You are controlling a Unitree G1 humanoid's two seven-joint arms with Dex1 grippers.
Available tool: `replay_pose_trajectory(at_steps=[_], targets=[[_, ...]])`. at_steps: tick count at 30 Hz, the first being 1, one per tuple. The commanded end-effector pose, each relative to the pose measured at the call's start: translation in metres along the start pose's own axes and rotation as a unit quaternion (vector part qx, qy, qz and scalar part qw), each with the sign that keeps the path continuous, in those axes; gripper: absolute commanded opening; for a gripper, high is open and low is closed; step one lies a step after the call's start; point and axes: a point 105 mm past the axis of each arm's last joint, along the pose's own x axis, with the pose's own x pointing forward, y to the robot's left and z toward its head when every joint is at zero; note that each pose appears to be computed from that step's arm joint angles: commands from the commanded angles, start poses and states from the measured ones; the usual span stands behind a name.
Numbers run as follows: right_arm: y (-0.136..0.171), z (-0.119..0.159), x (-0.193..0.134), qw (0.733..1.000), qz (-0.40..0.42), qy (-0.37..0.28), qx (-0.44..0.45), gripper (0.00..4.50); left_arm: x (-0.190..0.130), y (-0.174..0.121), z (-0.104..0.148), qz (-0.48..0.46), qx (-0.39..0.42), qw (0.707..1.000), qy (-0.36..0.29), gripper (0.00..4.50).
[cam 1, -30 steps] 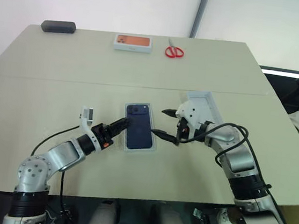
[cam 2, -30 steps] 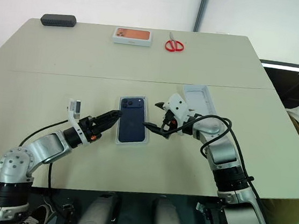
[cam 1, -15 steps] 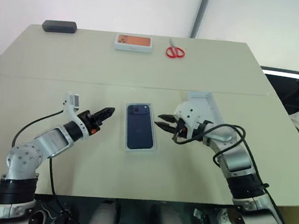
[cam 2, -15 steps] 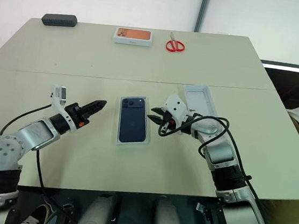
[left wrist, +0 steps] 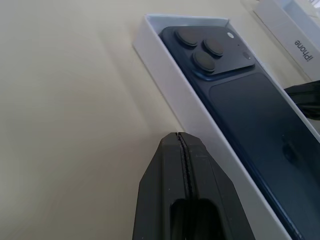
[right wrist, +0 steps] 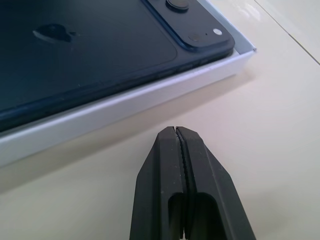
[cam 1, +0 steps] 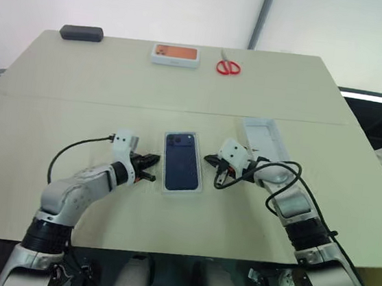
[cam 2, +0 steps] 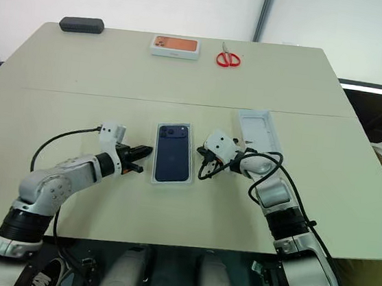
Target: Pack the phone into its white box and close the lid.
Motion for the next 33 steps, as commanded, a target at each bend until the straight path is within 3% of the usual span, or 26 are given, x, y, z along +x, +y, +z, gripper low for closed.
replay_pose_trajectory(at_steps=[1, 15, 21, 33], targets=[[-0.007, 0.009, -0.007, 1.000, -0.009, -0.010, -0.014, 0.03, 0.013, -0.021, -0.009, -0.048, 0.023, 0.998, 0.028, 0.02], [-0.049, 0.000, -0.052, 0.996, -0.047, 0.041, -0.056, 0.03, 0.072, -0.097, 0.009, -0.164, 0.035, 0.986, 0.011, 0.02], [-0.055, -0.003, -0.056, 0.995, -0.059, 0.046, -0.061, 0.03, 0.077, -0.098, 0.012, -0.175, 0.032, 0.984, 0.011, 0.02], [-0.044, -0.008, -0.056, 0.995, -0.035, 0.060, -0.069, 0.03, 0.072, -0.074, 0.018, -0.135, 0.026, 0.991, -0.004, 0.02]])
